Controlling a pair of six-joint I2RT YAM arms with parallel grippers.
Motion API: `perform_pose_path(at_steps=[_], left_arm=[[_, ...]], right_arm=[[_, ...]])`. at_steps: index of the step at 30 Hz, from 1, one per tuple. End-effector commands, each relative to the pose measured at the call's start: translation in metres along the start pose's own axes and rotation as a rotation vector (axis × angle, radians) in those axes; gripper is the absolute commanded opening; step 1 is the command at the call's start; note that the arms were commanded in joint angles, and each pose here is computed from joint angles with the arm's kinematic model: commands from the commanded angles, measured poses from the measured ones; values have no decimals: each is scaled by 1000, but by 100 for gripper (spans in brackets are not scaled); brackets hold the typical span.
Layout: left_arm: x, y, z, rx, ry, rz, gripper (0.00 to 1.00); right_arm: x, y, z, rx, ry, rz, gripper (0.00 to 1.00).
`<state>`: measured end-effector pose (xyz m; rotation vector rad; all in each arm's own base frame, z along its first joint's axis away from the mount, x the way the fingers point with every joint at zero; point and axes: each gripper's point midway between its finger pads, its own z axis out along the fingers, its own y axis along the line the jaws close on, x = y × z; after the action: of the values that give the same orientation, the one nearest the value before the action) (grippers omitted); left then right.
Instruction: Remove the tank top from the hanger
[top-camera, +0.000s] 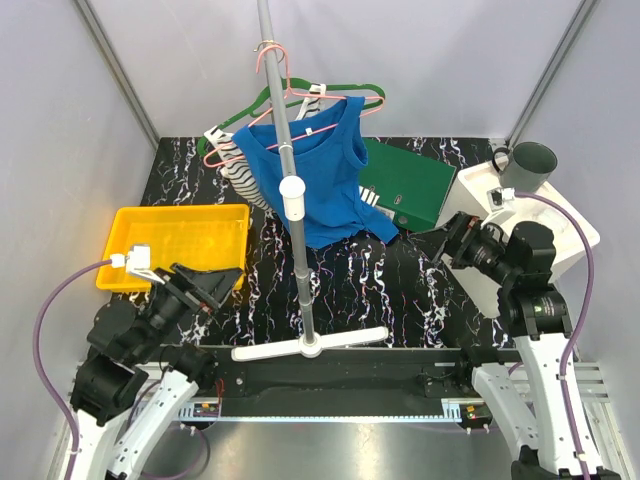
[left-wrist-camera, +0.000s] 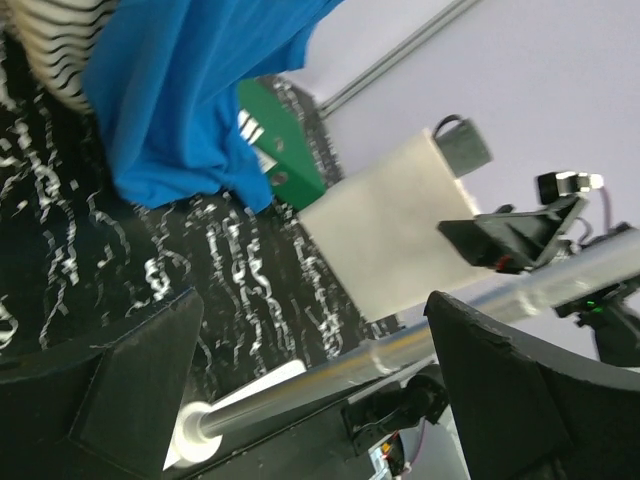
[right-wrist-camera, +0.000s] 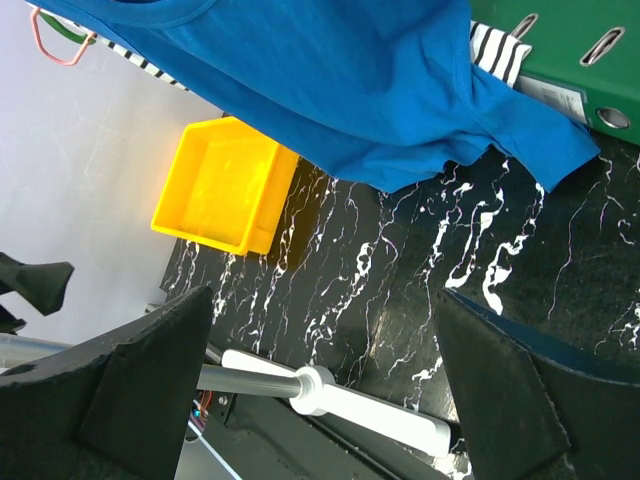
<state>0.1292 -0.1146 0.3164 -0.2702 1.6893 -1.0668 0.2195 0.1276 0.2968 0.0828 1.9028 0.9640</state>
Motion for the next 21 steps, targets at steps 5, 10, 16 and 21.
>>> perform_pose_path(at_steps=[5, 10, 16, 21], left_arm=[[-12, 22, -2, -112, -67, 73, 99], [-28, 21, -14, -128, -134, 131, 99], [-41, 17, -18, -143, -171, 159, 99], [-35, 10, -17, -116, -133, 134, 99]], right_arm=[[-21, 24, -6, -55, -20, -79, 100], [-43, 27, 6, -44, -25, -57, 100], [-88, 44, 12, -53, -98, -148, 100], [-117, 49, 30, -62, -127, -158, 100]])
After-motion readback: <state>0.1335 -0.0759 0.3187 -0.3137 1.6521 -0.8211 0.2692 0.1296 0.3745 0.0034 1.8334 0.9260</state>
